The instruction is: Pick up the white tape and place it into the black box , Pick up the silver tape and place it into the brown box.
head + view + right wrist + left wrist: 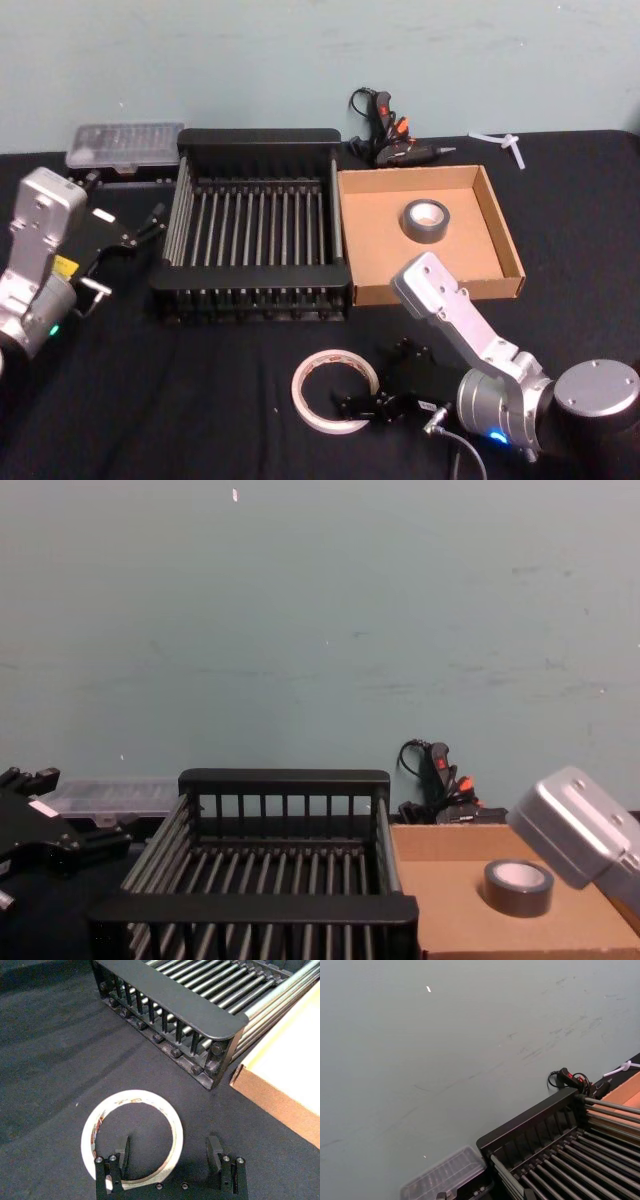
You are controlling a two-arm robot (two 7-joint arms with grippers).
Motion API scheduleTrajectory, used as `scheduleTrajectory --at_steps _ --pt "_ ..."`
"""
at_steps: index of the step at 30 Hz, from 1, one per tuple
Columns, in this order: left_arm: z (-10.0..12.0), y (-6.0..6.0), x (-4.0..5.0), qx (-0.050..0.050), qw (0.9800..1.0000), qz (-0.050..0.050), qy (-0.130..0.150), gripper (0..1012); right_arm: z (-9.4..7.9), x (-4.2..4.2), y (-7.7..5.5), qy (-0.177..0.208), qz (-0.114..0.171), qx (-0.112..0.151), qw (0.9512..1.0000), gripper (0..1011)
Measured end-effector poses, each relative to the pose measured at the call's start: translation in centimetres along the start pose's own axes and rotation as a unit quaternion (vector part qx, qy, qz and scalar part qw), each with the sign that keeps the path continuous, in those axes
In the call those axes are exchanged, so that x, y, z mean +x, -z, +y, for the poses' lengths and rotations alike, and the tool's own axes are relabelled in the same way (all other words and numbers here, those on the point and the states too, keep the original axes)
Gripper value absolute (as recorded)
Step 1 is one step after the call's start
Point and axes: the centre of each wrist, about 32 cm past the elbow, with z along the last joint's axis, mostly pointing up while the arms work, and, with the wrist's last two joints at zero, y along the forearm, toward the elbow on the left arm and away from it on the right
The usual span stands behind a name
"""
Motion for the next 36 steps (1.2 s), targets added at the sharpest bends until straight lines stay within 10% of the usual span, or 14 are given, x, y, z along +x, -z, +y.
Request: scheduleTrajectory --at_steps 11,36 --pt "0.00 0.00 0.00 0.000 1.0000 0.000 0.000 1001 -0.01 0.01 -0.01 0.000 0.000 0.000 1.0000 912" --pt "0.00 0.00 0.00 0.000 1.0000 0.000 0.000 1001 -0.02 0.01 -0.02 -0.001 0.001 0.001 1.0000 179"
